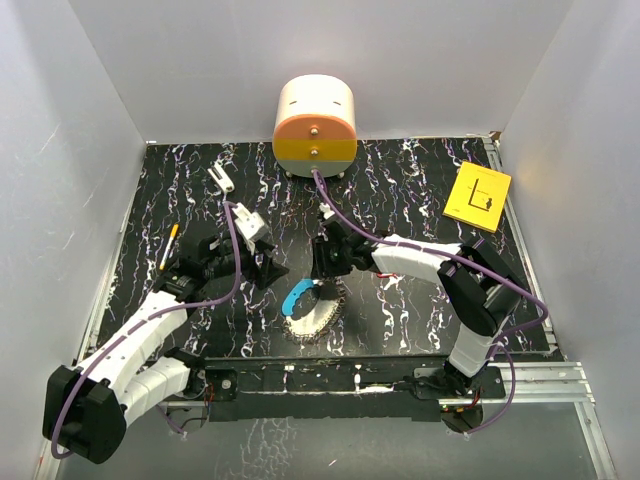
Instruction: Put the keys on the keyring
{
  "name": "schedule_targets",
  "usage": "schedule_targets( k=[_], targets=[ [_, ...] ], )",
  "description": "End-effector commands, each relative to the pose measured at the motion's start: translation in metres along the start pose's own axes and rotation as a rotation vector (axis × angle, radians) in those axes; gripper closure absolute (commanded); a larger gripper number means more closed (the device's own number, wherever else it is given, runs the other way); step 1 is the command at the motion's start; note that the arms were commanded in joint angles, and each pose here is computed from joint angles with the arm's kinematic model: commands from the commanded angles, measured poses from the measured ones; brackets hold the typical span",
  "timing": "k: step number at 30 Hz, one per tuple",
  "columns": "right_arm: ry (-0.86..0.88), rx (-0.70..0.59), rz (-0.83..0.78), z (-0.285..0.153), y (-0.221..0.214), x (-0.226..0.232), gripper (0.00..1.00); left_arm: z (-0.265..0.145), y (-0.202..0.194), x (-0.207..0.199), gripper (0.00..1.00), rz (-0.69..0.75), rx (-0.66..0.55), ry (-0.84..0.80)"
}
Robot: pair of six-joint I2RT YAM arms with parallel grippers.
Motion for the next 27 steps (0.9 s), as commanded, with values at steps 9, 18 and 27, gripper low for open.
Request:
schedule_targets(
  k=[9, 18, 27],
  targets=[
    [-0.033, -0.038, 0.044, 0.0, 0.006, -0.011, 0.59, -0.002, 0.005, 0.001, 0.27, 0.001, -0.049, 0.01],
    [-0.08, -0.074, 0.062, -0.01, 0.007, -0.019, 0.59, 0.0, 0.001, 0.002, 0.26, -0.01, -0.053, 0.012],
    [-0.109, -0.125, 0.003, -0.023, 0.023, -0.02, 0.57, 0.001, -0.001, 0.002, 0.25, -0.021, -0.061, 0.003]
  ],
)
Point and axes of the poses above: each gripper's point midway between its finger pads, its own z axis out along the fingers, its own x axis along the line the jaws close on, y = z × x, the point moved 3 cm from there along -z, back along the fingers, and after that the axes turned 3 degrees about -z, right-handed, at the moved point
